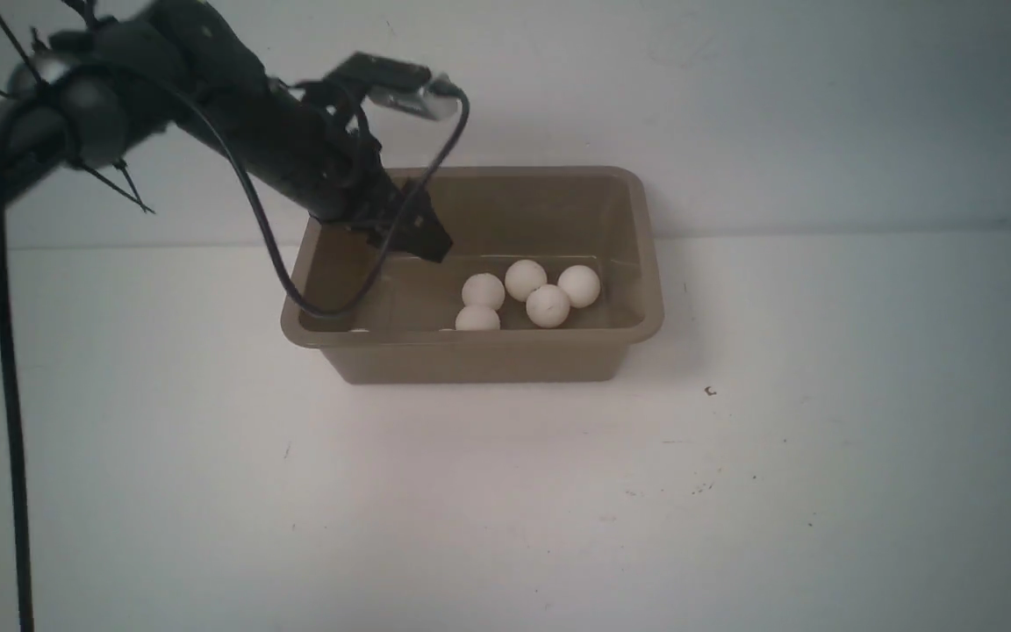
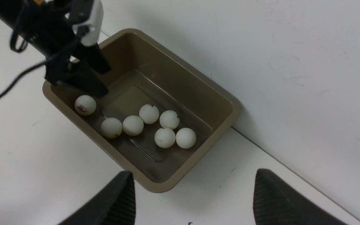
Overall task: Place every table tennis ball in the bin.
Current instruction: Use the left arm to put the table tennis ball into the box, then use the left arm to clamp the table tennis ball closest to it
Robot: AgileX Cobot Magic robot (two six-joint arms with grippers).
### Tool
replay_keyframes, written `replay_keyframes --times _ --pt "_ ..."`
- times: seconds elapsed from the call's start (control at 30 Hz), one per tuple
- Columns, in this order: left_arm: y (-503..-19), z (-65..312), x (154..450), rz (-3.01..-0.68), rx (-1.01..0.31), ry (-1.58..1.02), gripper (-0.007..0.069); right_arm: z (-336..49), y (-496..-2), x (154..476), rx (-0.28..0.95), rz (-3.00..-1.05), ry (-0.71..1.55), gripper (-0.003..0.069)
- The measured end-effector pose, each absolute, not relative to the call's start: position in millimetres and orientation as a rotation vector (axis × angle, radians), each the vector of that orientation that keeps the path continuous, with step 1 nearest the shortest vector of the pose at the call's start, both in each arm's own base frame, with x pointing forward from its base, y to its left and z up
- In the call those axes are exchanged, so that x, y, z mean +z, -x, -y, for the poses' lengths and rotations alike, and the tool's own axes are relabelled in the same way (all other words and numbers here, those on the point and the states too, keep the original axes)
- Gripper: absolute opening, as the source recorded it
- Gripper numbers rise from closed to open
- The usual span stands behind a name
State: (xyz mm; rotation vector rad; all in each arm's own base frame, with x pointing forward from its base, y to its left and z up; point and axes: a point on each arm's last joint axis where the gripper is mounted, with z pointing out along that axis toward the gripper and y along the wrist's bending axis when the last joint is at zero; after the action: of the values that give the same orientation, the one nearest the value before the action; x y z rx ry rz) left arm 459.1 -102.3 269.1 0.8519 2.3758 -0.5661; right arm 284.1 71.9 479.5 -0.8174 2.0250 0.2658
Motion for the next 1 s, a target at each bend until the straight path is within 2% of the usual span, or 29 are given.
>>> replay_keyframes --times 0.17,0.27,0.37,0.4,0.53,0.7,0.8,0.83,0.87,0.93,1.0 --pt "-433 29 346 -2.313 -0.455 -0.753 0.0426 -72 -284 480 0.262 -2.019 0.816 0.0462" --pt "-419 -25 366 -2.307 -0.404 -0.661 0.0426 -72 -285 480 0.256 -2.013 0.823 0.0462" --pt "-412 -80 366 -2.276 -0.363 -0.608 0.0426 -72 -285 481 0.248 -2.002 0.826 0.0462" --pt "-411 -88 365 -2.264 -0.355 -0.613 0.0426 -72 -285 481 0.248 -2.001 0.826 0.0462" --pt "-413 -120 346 -2.132 -0.372 -0.716 0.0426 -72 -285 481 0.257 -1.996 0.826 0.0462" --pt "-431 -126 307 -2.008 -0.408 -0.869 0.0426 -74 -285 482 0.28 -1.989 0.824 0.0462" --pt "-451 -126 255 -2.006 -0.49 -0.907 0.0426 -74 -285 482 0.287 -1.988 0.822 0.0462" --pt "-452 -125 253 -2.007 -0.495 -0.908 0.0426 -74 -285 482 0.288 -1.987 0.822 0.0462" --pt "-459 -123 231 -2.014 -0.518 -0.933 0.0426 -75 -285 482 0.293 -1.987 0.822 0.0462" --pt "-463 -121 215 -2.014 -0.529 -0.958 0.0426 -75 -286 481 0.301 -1.991 0.822 0.0462" --pt "-469 -118 187 -1.998 -0.542 -1.017 0.0426 -77 -290 477 0.319 -2.005 0.826 0.0462"
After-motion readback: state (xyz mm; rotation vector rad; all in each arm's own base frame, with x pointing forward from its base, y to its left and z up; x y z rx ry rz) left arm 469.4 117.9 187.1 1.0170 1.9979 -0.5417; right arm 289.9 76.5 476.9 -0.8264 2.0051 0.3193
